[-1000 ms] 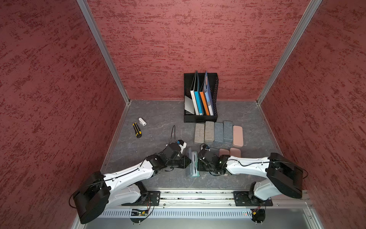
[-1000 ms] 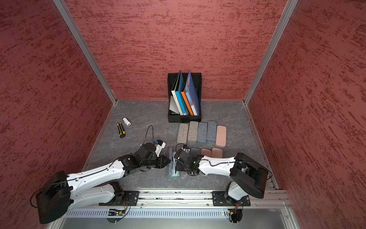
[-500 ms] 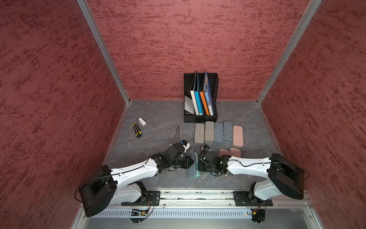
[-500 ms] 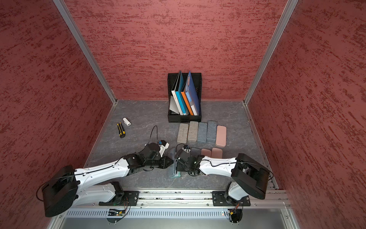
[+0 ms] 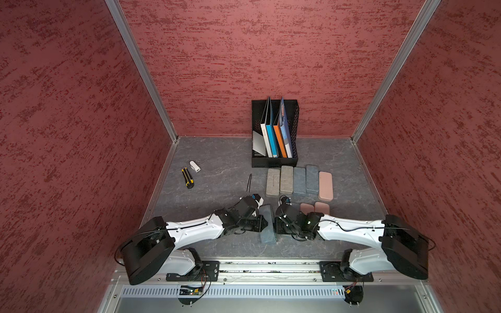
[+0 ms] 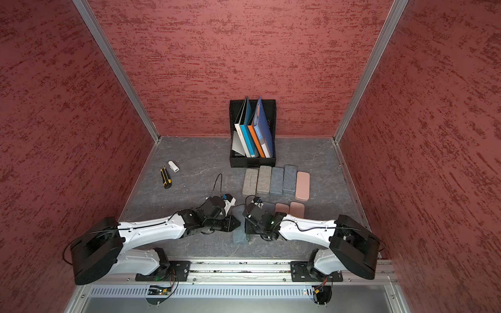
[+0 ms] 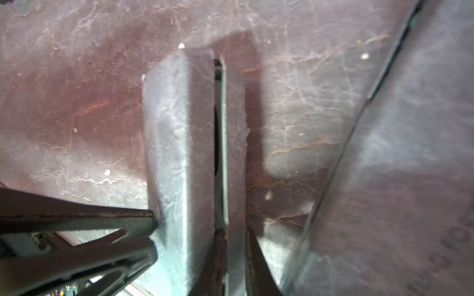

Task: Close the glasses case
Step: Close the glasses case at the center of the board.

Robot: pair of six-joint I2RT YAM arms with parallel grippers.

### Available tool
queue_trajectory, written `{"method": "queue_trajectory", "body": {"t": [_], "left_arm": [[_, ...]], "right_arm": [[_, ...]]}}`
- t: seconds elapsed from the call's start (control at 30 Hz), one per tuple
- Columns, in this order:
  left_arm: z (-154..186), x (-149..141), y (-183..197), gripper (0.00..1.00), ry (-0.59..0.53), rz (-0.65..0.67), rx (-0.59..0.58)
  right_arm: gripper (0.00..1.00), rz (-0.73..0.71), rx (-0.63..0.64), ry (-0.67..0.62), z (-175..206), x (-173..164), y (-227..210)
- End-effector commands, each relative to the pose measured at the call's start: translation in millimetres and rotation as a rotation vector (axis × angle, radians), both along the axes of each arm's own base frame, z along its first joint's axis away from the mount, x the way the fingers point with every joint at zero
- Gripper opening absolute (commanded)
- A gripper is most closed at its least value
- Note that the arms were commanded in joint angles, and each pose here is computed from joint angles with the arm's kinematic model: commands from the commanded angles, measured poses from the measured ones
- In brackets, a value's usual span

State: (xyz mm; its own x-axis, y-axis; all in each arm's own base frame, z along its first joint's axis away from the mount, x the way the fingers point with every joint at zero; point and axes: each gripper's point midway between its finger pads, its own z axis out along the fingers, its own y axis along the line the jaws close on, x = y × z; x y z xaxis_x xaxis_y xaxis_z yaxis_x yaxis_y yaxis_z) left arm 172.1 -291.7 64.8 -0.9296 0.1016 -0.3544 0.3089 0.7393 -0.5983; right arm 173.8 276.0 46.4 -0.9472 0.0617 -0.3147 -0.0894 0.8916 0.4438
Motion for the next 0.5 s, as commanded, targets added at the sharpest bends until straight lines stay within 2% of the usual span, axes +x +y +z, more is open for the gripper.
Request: {"method": "queue_trajectory", "body": {"t": [0.0, 0.47], "left_arm": [[7.7, 3.6, -5.1, 0.23, -0.026, 0.006, -0.020], [9.3, 7.9, -11.0, 0.27, -0.028, 0.003, -0.006]], "right_arm": [[0.21, 0.008, 0.039, -0.042, 16.8, 5.7, 0.2], [0.29, 0.009, 0.052, -0.039, 22.8, 12.1, -17.3]]}}
